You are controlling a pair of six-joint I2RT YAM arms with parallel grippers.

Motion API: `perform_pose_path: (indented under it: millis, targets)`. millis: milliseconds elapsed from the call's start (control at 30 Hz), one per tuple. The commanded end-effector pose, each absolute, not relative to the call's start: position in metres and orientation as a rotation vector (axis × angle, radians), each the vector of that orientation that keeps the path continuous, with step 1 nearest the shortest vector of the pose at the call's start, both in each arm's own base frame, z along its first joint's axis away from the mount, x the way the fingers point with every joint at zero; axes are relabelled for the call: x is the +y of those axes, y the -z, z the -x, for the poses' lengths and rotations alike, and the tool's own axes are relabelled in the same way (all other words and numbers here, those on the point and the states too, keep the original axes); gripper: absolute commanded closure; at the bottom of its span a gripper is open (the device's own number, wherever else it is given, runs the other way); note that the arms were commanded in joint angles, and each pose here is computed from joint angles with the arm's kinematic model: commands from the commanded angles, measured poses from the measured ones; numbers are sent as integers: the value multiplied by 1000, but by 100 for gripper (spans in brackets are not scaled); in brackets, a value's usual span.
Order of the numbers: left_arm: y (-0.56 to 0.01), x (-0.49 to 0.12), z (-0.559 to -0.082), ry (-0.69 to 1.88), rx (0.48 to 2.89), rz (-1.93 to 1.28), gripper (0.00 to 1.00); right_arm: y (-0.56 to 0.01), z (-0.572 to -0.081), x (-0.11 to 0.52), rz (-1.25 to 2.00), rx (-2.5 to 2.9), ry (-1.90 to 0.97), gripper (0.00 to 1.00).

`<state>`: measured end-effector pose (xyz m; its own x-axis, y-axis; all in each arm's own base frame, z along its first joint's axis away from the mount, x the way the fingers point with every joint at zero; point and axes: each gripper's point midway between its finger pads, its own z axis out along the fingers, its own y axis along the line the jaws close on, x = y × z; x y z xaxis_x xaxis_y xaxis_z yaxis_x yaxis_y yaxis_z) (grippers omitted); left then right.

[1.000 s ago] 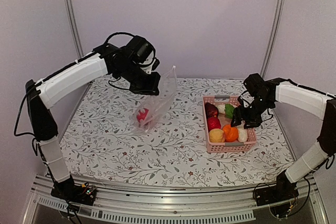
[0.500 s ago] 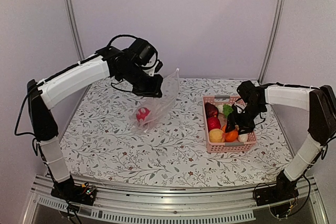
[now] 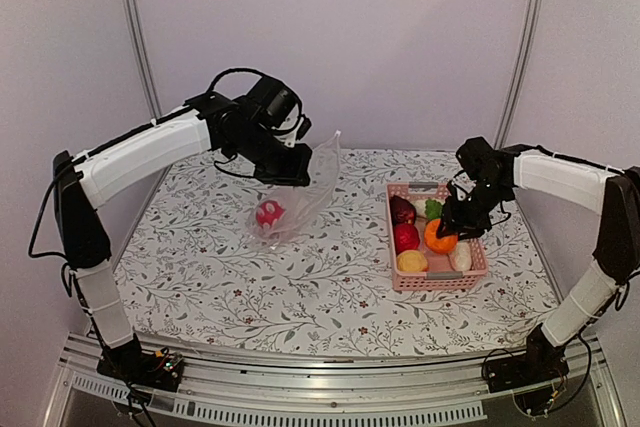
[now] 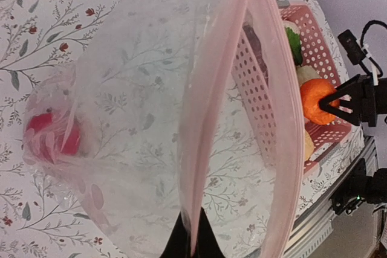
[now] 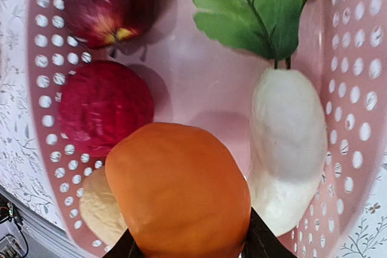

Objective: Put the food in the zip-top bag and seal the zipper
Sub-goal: Pick up the fake fruit from the bin.

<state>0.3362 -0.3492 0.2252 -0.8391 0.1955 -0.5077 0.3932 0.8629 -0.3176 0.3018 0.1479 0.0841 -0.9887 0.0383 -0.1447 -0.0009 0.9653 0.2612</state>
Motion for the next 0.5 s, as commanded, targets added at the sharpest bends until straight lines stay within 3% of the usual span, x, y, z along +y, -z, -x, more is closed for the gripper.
perform_pose_path:
  millis: [0,300,467]
  targets:
    - [-220,-357,-337,575,2552,-454,100,-165,-324,146,1,2763,-398,67]
    - [-216,-372,-348,607,2538,-451,100,-292,-328,236,220,2393,-844,73]
    - [-219,-383,-354,646,2529,-448,100,-326,-327,284,279,2274,-1073,73]
